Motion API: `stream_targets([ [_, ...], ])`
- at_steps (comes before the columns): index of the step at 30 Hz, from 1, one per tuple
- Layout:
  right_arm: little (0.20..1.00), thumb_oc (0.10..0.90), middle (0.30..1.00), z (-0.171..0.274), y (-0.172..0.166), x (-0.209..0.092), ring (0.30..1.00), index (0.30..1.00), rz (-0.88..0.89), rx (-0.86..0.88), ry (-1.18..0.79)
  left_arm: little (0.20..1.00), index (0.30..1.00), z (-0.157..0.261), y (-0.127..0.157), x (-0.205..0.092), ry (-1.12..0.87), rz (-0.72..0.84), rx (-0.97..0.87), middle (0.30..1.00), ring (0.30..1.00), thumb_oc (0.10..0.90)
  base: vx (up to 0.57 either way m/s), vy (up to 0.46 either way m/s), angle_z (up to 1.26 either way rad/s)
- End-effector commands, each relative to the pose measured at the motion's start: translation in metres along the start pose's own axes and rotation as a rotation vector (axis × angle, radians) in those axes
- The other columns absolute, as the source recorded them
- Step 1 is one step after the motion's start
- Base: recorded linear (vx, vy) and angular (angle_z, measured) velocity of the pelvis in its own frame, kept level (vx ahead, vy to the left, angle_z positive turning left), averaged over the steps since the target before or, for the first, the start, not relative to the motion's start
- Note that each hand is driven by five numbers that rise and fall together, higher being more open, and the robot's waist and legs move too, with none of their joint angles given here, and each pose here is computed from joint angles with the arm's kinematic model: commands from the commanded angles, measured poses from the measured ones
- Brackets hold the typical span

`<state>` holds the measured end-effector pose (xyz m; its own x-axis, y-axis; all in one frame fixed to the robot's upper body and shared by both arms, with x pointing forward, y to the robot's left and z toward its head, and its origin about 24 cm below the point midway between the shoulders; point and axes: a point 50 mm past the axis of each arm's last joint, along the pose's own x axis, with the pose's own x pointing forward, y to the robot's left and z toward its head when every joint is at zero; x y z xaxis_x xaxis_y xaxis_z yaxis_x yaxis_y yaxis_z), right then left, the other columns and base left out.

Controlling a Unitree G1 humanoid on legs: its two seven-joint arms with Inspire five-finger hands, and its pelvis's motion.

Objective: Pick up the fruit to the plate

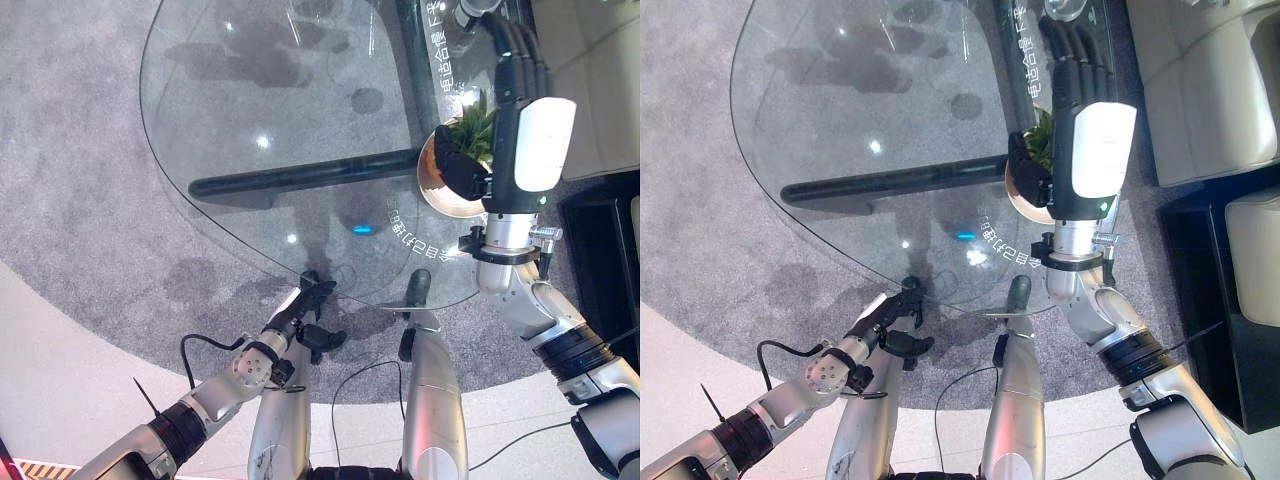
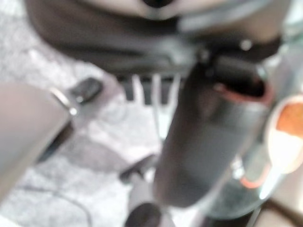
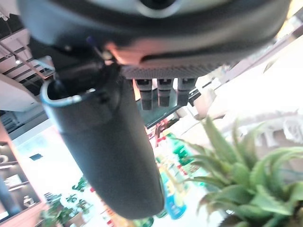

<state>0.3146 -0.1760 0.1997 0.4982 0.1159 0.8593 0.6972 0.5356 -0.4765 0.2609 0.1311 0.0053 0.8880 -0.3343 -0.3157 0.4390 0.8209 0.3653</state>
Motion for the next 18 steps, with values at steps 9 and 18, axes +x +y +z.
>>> stream_targets([
  [9,0.9,0.8,0.9,0.033,-0.024,0.023,0.9,0.9,-0.049,0.13,-0.209,0.9,0.9,-0.002,-0.004,-0.013,-0.055,-0.022,-0.027,0.9,0.9,0.8,-0.01,-0.033,0.04],
  [18,0.9,0.8,0.9,0.042,-0.014,0.012,0.9,0.9,0.084,0.249,-0.221,0.9,0.9,-0.007,-0.001,-0.013,-0.044,-0.018,-0.036,0.9,0.9,0.8,-0.02,-0.011,0.03],
])
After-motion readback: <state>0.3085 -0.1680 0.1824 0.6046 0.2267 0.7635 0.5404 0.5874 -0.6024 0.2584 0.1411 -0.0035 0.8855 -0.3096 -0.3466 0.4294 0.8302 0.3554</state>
